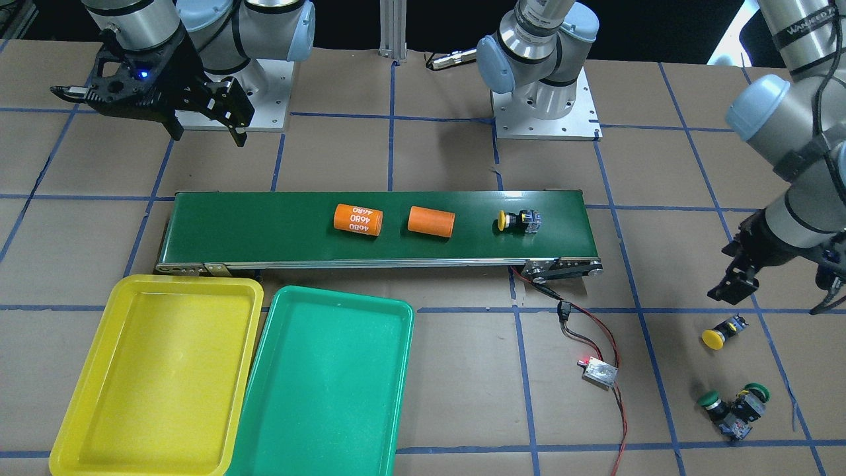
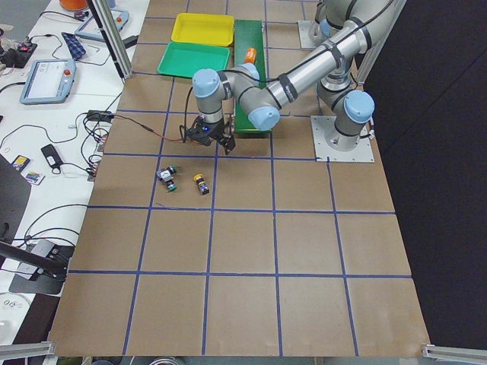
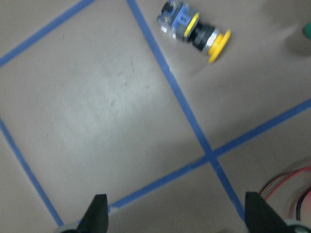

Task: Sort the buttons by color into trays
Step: 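Grasp the second yellow-capped button with the left gripper, then place the second yellow-capped button on the belt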

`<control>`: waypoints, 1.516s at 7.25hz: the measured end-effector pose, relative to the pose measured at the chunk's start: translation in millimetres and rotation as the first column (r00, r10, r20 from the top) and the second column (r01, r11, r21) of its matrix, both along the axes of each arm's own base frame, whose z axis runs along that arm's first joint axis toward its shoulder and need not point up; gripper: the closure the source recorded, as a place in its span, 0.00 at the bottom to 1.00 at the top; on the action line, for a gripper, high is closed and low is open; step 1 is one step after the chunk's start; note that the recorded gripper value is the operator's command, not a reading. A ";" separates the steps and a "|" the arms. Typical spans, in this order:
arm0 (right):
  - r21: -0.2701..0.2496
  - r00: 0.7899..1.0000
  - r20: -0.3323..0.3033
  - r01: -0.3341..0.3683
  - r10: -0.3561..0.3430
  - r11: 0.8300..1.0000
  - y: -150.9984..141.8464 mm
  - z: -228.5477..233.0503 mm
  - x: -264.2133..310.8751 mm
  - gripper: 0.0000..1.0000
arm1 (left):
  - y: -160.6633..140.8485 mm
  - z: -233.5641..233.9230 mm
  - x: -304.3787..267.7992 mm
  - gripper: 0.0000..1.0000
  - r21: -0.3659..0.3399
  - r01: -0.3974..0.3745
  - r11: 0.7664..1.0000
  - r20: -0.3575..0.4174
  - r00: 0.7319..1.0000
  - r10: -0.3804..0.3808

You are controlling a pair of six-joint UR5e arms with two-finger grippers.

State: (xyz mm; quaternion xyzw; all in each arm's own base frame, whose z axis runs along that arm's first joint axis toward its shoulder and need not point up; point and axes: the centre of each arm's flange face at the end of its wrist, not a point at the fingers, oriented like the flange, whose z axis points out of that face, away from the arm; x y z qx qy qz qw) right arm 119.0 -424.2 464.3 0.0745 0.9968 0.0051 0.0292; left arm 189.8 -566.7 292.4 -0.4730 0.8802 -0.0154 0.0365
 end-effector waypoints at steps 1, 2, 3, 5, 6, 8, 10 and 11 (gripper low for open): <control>-0.001 1.000 0.000 -0.001 0.001 1.000 -0.1 -0.1 0.1 0.00 | -26.3 -10.8 27.0 0.00 -0.031 0.008 0.999 0.021 1.000 -0.007; 0.000 1.000 0.000 0.000 0.000 1.000 -0.1 -0.3 0.1 0.00 | -48.5 -23.0 46.4 0.00 -0.047 -0.020 0.999 0.031 0.999 0.022; 0.001 1.000 0.001 0.001 -0.001 1.000 0.1 -0.3 0.3 0.00 | -60.8 -39.8 57.8 0.00 -0.050 -0.070 0.996 0.032 0.997 0.071; -0.001 1.000 0.007 0.001 -0.001 1.000 0.2 0.1 0.9 0.00 | -60.0 -81.7 59.3 0.00 -0.023 -0.195 0.981 0.015 0.981 0.195; -0.002 1.000 0.009 0.002 -0.002 1.000 0.1 0.1 1.0 0.00 | -54.1 -95.3 56.0 0.00 -0.007 -0.222 0.975 0.010 0.975 0.222; -0.001 1.000 0.011 0.008 -0.008 1.000 0.4 0.3 1.2 0.00 | -35.1 -111.6 56.5 0.27 0.036 -0.251 0.967 -0.005 0.968 0.251; -0.001 1.000 0.008 0.001 -0.001 1.000 0.2 0.1 1.0 0.00 | -20.6 -115.4 69.0 0.82 0.047 -0.278 0.960 -0.018 0.960 0.279; 0.000 1.000 0.008 0.001 -0.001 1.000 0.2 0.0 0.9 0.00 | -19.6 -110.7 68.3 1.00 0.039 -0.277 0.960 -0.019 0.960 0.278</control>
